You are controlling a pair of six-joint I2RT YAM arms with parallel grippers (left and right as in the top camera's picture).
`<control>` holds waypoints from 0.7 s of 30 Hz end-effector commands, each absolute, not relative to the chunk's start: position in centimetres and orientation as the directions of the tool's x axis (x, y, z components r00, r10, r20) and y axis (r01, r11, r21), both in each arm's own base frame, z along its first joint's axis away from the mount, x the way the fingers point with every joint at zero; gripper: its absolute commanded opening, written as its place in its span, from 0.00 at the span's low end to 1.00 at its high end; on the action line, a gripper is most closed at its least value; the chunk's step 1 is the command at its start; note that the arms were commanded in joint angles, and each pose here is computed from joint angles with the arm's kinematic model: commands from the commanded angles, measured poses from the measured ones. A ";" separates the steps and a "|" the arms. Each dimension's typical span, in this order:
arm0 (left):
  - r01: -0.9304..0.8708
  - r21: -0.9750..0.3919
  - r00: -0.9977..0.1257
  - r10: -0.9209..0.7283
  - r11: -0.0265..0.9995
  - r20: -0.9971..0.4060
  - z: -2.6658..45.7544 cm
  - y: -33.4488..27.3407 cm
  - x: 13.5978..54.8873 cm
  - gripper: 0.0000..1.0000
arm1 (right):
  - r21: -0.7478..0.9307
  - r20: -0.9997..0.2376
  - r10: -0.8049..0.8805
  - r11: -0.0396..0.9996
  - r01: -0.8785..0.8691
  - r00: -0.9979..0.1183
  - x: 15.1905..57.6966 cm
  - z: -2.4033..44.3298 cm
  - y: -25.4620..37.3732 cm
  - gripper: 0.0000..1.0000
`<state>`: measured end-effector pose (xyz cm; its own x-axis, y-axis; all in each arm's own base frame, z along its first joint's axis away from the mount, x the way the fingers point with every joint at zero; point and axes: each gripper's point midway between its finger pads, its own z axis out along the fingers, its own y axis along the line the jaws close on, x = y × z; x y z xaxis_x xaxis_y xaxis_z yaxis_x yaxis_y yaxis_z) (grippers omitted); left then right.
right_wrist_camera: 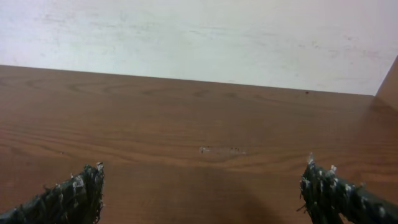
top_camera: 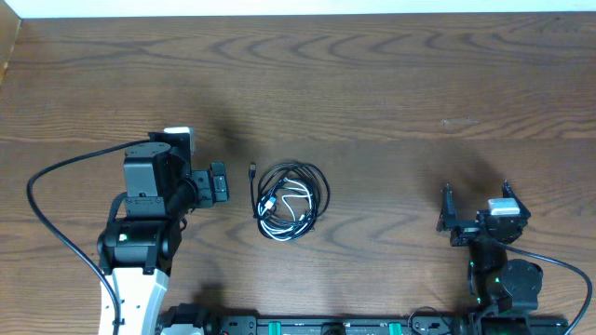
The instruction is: Untangle cables
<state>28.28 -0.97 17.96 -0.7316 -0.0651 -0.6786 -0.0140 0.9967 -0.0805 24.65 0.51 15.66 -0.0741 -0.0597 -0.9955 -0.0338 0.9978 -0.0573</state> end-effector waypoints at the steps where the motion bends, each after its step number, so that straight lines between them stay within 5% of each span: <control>1: -0.019 -0.092 -0.718 -0.078 0.996 -0.692 18.9 -1.0 28.6 0.97 | -0.066 -0.995 -0.070 0.997 -0.051 -0.073 24.6 15.6 0.9 0.99; 21: 0.007 -0.122 -0.728 -0.078 0.993 -0.681 18.6 -1.7 28.7 0.97 | -0.066 -0.995 -0.070 0.997 -0.051 -0.073 24.6 15.6 0.9 0.99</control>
<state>28.23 -1.45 17.93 -0.7345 -0.0653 -0.6754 0.0044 0.9949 -0.1010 24.65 0.51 15.66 -0.0741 -0.0597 -0.9955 -0.0338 0.9978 -0.0573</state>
